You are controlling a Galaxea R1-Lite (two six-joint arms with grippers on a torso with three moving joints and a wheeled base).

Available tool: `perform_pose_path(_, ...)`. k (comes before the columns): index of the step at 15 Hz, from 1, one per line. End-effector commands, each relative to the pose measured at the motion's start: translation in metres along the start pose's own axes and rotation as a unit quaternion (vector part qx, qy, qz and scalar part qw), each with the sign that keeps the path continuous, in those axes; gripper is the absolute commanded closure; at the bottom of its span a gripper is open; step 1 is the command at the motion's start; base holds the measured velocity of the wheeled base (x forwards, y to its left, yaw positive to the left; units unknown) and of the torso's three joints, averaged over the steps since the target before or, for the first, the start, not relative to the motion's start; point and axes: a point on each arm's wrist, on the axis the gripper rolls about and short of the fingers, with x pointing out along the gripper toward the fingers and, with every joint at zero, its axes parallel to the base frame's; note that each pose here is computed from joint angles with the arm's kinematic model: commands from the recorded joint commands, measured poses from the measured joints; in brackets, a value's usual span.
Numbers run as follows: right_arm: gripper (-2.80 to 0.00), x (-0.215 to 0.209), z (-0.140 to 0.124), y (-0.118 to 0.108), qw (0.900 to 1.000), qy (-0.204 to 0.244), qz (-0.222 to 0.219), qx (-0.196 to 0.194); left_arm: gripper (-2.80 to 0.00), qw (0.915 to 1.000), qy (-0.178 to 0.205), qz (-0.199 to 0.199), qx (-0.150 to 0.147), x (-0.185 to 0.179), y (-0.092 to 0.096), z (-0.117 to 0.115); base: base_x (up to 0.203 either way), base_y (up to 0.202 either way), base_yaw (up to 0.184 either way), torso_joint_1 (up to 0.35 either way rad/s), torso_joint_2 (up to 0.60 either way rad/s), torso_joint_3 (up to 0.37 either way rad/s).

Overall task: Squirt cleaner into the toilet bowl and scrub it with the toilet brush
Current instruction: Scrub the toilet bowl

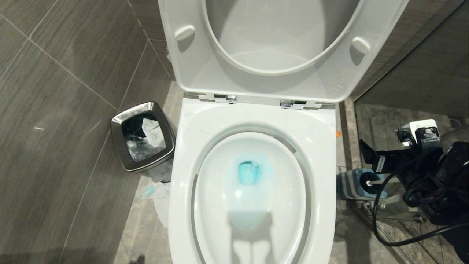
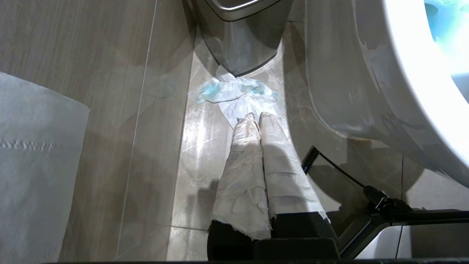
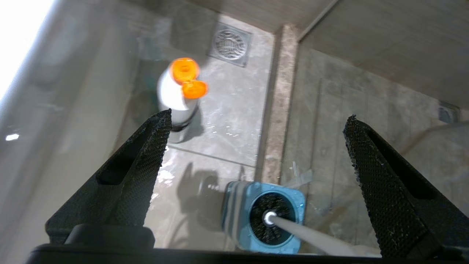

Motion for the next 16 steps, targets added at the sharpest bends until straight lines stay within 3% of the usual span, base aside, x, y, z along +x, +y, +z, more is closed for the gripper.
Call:
perform_pose_path(1, -2.80, -0.015, 0.017, -0.006, 1.000, -0.017, 0.000, 0.005, 0.00, 1.0000, 0.000, 0.000, 0.000, 0.000, 0.000, 0.000, 0.000, 0.000, 0.000, 0.000, 0.00, 0.000)
perform_pose_path(4, -2.80, -0.035, 0.037, -0.017, 1.000, 0.004, 0.003, 0.001, 0.00, 1.0000, 0.000, 0.001, 0.000, 0.000, 0.000, 0.000, 0.000, 0.000, 0.000, 0.000, 0.00, 0.000)
perform_pose_path(7, -2.80, -0.049, 0.047, -0.025, 0.998, 0.062, 0.015, -0.005, 0.00, 1.0000, 0.000, 0.000, 0.000, 0.000, 0.000, 0.000, 0.000, 0.000, 0.000, 0.000, 0.00, 0.000)
perform_pose_path(8, 0.00, -0.050, 0.050, -0.026, 0.997, 0.070, 0.016, 0.003, 0.00, 1.0000, 0.000, 0.000, 0.000, 0.000, 0.000, 0.000, 0.000, 0.000, 0.000, 0.000, 0.00, 0.000)
perform_pose_path(16, 0.00, -0.056, 0.072, -0.035, 0.996, 0.086, -0.004, 0.003, 0.00, 1.0000, 0.000, 0.000, -0.001, 0.000, 0.000, 0.000, 0.000, 0.000, 0.000, 0.000, 0.00, 0.000)
